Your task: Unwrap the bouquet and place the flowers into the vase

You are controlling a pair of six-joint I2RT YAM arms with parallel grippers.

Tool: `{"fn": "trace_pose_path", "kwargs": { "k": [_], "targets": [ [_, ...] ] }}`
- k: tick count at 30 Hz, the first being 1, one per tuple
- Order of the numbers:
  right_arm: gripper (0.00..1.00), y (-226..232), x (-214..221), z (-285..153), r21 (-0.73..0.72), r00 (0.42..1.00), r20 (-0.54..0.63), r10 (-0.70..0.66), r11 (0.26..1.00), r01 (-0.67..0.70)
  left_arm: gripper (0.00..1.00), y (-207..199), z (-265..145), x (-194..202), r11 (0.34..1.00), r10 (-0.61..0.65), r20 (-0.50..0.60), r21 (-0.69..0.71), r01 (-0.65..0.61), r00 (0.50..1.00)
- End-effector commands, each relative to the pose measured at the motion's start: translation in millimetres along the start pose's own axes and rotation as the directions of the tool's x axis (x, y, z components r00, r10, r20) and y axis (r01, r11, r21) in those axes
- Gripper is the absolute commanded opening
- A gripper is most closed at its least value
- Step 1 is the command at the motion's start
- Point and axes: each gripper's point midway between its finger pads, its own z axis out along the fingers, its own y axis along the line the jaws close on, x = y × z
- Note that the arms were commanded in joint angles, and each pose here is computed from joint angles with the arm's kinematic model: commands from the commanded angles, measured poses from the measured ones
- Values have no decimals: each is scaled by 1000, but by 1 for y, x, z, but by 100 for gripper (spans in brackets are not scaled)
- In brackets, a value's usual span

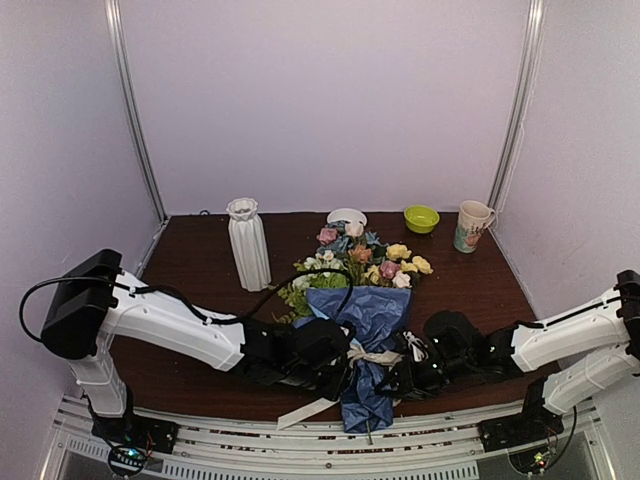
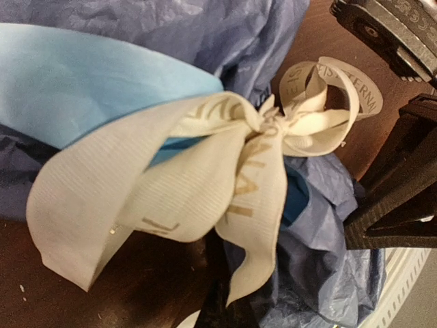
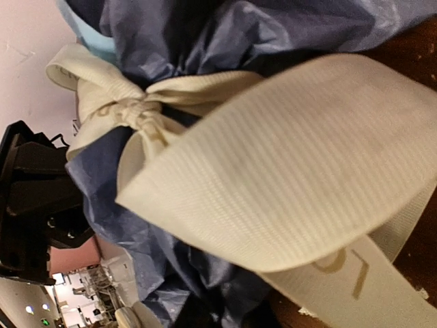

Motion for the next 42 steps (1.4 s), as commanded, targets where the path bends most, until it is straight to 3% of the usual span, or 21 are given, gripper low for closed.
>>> {"fn": "trace_pose_path", "kwargs": {
  "k": [1,5,10,18,25,33,37,42],
  "targets": [
    [2,-11,1,2,52,1000,0,7,999,-7,0,-9,-5,-19,999,-43,51,10,42,998],
    [0,-27,1,1,124,1000,12,23,992,-24,0,-4,-26,-33,995,-77,82,-50,82,994],
    [0,-43,1,-4,200,999,33,34,979,-40,0,30,-77,-54,947,-163,166,-249,201,972],
    [0,-56,1,-6,238,996,60,63,968,-75,0,98,-194,-97,830,-309,401,-330,450,863],
    [0,-61,0,-5,252,994,73,81,963,-96,0,146,-311,-141,762,-340,655,-228,606,674],
    [0,-61,-3,-5,260,993,82,80,960,-99,0,189,-447,-165,688,-264,883,-109,718,387],
    [0,-61,-3,-5,266,994,83,76,959,-96,0,194,-514,-175,655,-158,955,-89,750,252],
    [0,-61,-4,-5,273,994,78,70,958,-89,0,189,-561,-190,662,-62,990,-51,748,123]
  ]
}}
